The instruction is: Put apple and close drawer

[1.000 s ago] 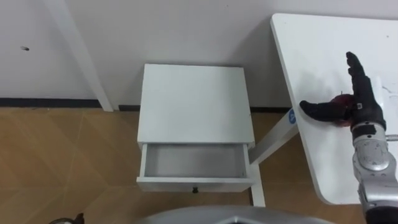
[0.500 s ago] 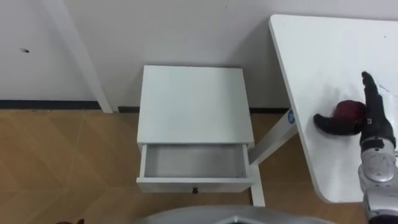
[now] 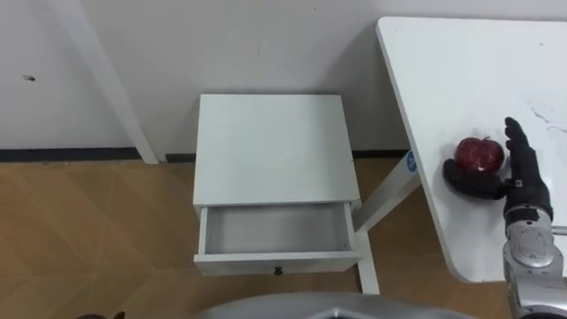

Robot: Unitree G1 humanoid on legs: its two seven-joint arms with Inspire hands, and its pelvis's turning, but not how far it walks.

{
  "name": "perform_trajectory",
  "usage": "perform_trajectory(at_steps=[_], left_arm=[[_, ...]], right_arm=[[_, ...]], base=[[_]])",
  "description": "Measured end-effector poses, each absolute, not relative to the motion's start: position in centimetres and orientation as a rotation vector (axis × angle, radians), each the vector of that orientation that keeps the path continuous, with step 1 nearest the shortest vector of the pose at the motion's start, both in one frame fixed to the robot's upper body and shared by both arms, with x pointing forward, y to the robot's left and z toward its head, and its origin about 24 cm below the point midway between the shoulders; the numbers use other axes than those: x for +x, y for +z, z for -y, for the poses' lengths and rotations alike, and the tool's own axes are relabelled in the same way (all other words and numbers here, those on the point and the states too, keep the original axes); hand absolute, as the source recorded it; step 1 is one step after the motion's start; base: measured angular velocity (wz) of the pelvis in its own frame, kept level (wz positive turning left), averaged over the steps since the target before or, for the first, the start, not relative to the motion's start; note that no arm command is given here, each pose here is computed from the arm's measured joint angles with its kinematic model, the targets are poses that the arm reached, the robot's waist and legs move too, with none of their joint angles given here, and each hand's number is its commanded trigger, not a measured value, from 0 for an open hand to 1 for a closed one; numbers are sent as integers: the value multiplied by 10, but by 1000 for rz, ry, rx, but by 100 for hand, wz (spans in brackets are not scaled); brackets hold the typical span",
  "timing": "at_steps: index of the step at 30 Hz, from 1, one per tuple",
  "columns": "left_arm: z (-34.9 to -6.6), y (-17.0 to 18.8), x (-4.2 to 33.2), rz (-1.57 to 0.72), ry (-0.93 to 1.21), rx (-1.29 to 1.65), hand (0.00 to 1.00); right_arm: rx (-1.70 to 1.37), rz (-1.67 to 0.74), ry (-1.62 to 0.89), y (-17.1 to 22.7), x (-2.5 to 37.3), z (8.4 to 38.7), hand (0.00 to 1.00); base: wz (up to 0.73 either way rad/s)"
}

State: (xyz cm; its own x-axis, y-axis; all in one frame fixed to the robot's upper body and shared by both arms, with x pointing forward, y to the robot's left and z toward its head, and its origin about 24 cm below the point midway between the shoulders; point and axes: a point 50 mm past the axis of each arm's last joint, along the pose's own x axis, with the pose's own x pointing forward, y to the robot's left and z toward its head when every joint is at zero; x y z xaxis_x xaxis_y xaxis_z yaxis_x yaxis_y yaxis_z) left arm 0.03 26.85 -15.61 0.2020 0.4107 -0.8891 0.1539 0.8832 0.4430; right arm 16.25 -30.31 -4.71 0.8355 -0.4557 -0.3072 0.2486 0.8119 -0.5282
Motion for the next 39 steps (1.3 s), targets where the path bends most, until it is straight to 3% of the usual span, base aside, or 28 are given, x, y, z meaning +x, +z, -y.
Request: perform_trajectory(at_steps=[8, 22, 31, 39], left_arm=[[-269, -156, 1, -1363, 202, 500, 0], [-269, -156, 3, -1358, 198, 499, 0], [-267, -157, 7, -1358, 175, 506, 0], [-256, -160, 22, -1330, 87, 548, 0]], right_arm=[[-516, -418, -472, -40, 158, 318, 100], [-518, -414, -436, -41, 163, 311, 100], [-533, -340, -212, -35, 185, 268, 100], [-640, -337, 188, -42, 194, 203, 100]], base=[[0], [0], [0], [1]])
